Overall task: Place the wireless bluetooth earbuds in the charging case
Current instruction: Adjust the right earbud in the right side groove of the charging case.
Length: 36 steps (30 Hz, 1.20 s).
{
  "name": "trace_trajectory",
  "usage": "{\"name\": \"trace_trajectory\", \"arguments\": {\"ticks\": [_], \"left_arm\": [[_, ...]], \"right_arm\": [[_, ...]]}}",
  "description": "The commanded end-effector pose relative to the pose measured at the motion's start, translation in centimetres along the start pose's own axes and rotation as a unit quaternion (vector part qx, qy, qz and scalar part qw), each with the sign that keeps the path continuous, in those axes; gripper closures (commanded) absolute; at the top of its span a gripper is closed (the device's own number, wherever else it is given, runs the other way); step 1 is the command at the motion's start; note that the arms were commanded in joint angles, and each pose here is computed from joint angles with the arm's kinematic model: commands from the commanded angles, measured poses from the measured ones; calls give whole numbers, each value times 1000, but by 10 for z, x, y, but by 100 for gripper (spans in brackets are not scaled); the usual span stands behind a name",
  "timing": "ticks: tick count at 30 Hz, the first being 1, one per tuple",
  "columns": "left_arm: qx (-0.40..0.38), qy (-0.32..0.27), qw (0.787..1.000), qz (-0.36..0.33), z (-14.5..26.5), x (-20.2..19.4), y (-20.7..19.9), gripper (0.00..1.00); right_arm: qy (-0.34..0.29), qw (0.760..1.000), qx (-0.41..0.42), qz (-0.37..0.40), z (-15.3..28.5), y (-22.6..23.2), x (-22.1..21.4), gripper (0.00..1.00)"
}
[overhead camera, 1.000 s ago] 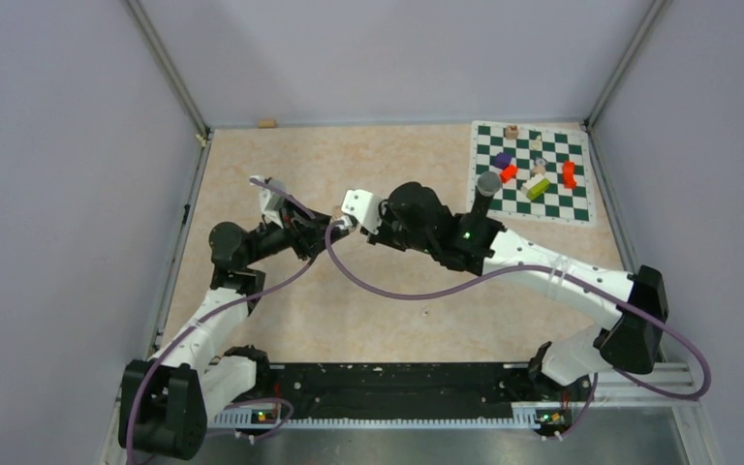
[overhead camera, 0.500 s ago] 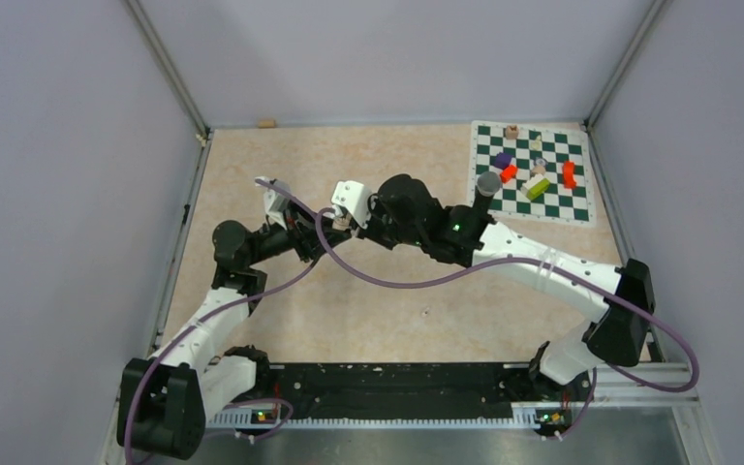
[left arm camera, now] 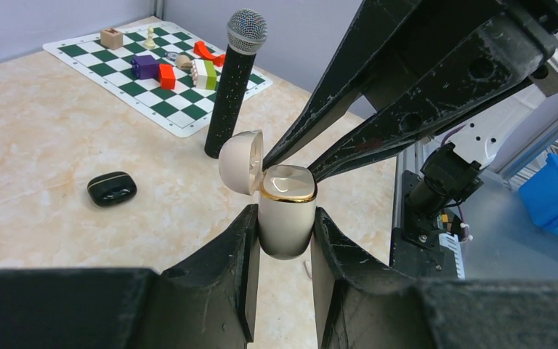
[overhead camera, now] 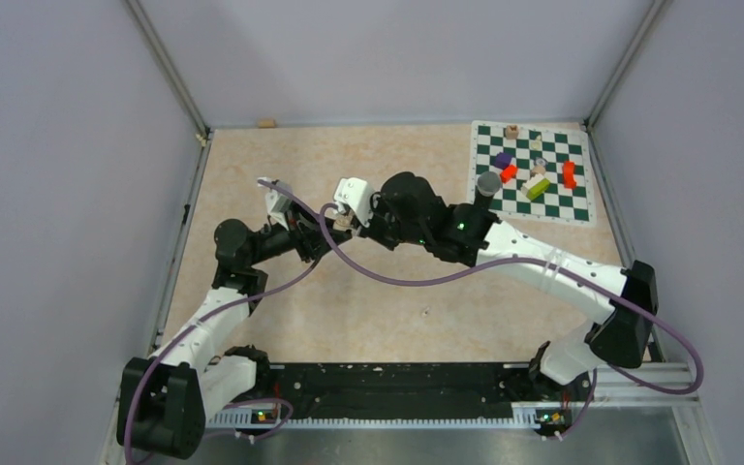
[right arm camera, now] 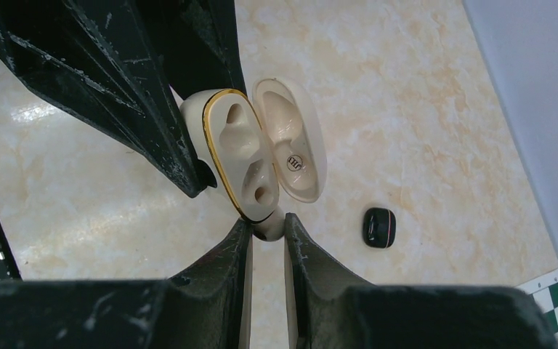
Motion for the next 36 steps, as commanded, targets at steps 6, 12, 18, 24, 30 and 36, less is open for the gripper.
{"name": "trace_trajectory", "arguments": {"ticks": [6,12,18,24,30,36], "left_arm": [[-7,-7,1000,-25,-4,10,-1,100],[-7,-7,1000,-25,-4,11,-1,100],[-10,-7,1000,-28,-3,11,-3,100],[-21,1,999,-34,-3,8,-4,100],[-61,3,995,-83,1,-1,-11,100],[-65,-41,985,-152,7,-5,-14,100]], "right_arm": [[-91,995,-26,-17,40,-16,44,88],[-90,995,-24,-18,40,-16,43,89],[-66,995,-76,16,44,-29,35,89],[-61,985,-145,66,72,-48,34,88],[-43,971,-177,153,78,-40,38,88],[-21,951,-196,239,66,-16,44,88]]}}
Point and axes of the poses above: each gripper's point midway between its finger pads, its own z axis back along the fingers, its own y axis along the line the jaws close on, x = y × z, the point moved 6 cm from there along z, back along the fingers, and after that the axes turned 4 degrees about z, right-handed, at the moved point
